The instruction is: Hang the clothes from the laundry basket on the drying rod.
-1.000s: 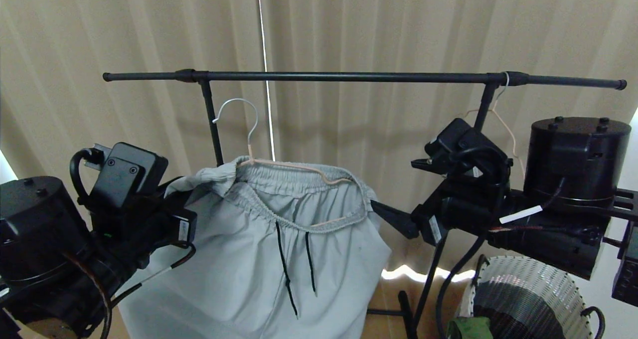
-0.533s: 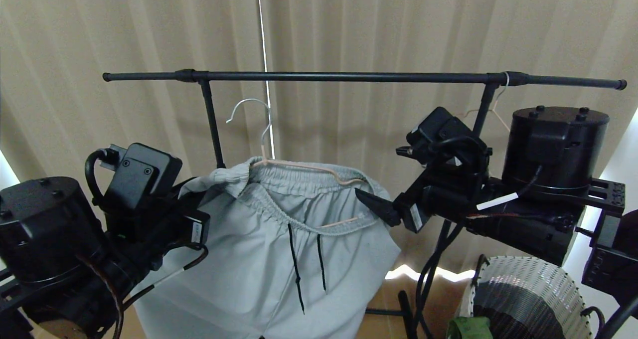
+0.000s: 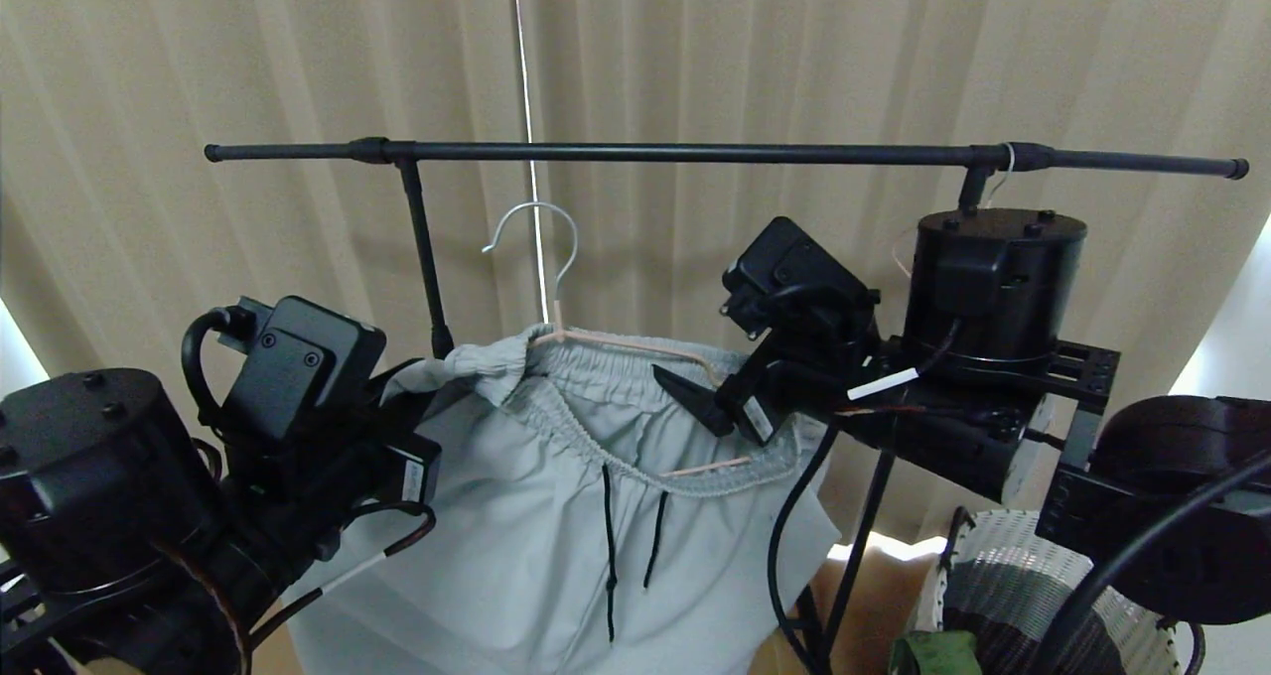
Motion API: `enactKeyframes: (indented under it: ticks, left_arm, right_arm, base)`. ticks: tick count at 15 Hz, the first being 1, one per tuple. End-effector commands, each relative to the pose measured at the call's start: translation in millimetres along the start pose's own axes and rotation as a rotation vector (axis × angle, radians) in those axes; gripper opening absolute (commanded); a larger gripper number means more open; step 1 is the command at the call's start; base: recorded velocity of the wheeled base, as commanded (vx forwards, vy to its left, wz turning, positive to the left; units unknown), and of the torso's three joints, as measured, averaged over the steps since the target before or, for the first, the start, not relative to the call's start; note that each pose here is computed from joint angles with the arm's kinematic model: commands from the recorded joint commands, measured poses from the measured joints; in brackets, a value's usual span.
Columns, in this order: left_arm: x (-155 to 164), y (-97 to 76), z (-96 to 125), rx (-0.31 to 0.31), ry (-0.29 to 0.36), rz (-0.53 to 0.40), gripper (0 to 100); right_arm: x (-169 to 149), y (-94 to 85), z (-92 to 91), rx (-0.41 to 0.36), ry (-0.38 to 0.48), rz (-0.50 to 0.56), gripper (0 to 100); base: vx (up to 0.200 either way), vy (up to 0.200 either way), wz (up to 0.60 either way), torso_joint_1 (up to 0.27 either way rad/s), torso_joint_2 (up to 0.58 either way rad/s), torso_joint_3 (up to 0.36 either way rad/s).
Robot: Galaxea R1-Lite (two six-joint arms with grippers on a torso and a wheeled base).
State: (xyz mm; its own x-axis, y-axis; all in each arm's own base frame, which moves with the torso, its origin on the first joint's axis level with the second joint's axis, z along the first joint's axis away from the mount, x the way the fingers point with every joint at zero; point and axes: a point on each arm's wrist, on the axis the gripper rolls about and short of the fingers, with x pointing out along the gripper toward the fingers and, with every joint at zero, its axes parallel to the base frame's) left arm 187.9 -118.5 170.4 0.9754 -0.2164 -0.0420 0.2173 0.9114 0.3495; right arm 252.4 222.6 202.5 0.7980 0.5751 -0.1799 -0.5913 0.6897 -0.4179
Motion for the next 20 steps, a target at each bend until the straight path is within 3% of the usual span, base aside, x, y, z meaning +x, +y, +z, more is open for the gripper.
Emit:
enactKeyframes:
  ticks: [1,10,11,20]
  left_arm:
    - [-3,-2.8,-1,0.004,0.000,-0.015,0]
    - [-12,-10.4,2,0.004,-0.025,-0.064,0]
    - [-13,-10.4,1,0.006,-0.021,-0.065,0]
    - [-18,-8.3,-5,0.011,0.000,-0.062,0]
  right_arm:
    - [12,4.5,-8.6,-0.008,0.030,0.001,100]
    - [12,4.1,-7.6,-0.012,0.026,0.000,100]
    - [12,4.5,-7.4,-0.012,0.025,0.001,0]
    - [9,4.6,-8.2,-0.014,0.028,0.002,0]
  base:
    - [0.000,0.000,0.00,0.000,0.00,0.000]
    - [0.000,0.000,0.00,0.000,0.00,0.000]
    - [0.000,0.000,0.00,0.000,0.00,0.000]
    - [0.000,0.000,0.00,0.000,0.00,0.000]
